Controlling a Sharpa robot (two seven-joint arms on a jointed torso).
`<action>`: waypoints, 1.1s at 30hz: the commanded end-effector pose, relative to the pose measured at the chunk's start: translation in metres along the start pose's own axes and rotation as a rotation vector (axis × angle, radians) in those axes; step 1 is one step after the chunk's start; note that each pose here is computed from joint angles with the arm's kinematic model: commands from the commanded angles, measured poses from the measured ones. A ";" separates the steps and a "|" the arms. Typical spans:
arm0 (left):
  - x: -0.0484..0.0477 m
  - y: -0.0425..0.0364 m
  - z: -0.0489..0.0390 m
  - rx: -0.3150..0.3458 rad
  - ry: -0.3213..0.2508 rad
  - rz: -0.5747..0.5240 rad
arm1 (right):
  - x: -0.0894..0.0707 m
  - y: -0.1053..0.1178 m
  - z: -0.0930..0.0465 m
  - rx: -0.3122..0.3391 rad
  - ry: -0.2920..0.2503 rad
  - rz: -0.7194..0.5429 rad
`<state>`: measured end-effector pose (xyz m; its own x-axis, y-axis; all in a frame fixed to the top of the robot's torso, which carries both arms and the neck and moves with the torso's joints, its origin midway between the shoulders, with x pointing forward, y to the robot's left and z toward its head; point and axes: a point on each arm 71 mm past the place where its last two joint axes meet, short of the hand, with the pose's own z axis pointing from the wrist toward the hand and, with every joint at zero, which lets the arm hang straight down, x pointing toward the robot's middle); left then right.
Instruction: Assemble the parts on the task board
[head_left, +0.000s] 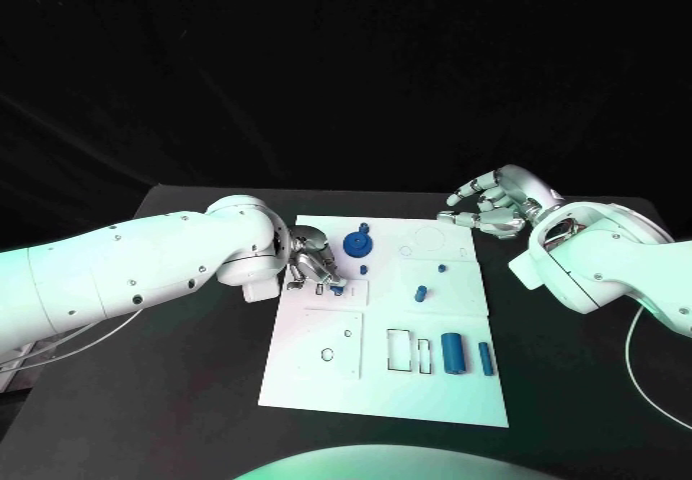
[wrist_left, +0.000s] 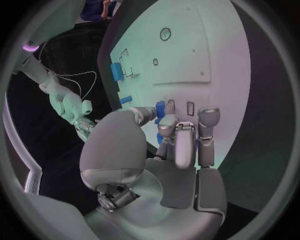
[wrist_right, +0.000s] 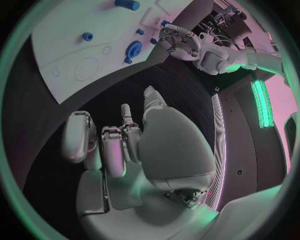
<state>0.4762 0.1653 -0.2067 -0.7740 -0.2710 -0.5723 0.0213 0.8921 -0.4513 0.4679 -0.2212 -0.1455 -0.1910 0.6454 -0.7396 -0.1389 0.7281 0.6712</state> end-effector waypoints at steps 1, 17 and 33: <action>-0.0015 -0.0024 -0.0001 0.014 -0.078 0.000 | 0.001 0.000 0.000 -0.005 0.009 -0.013; 0.0086 -0.0054 0.0030 0.012 -0.098 0.039 | 0.001 -0.001 0.000 -0.004 0.008 -0.015; 0.0099 -0.0045 0.0032 -0.004 -0.086 0.115 | 0.002 -0.002 0.000 -0.003 0.008 -0.015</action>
<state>0.4713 0.1588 -0.2122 -0.7067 -0.2382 -0.6662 0.0744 0.9114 -0.4048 0.4678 -0.2224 -0.1473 -0.1909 0.6434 -0.7414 -0.1361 0.7306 0.6691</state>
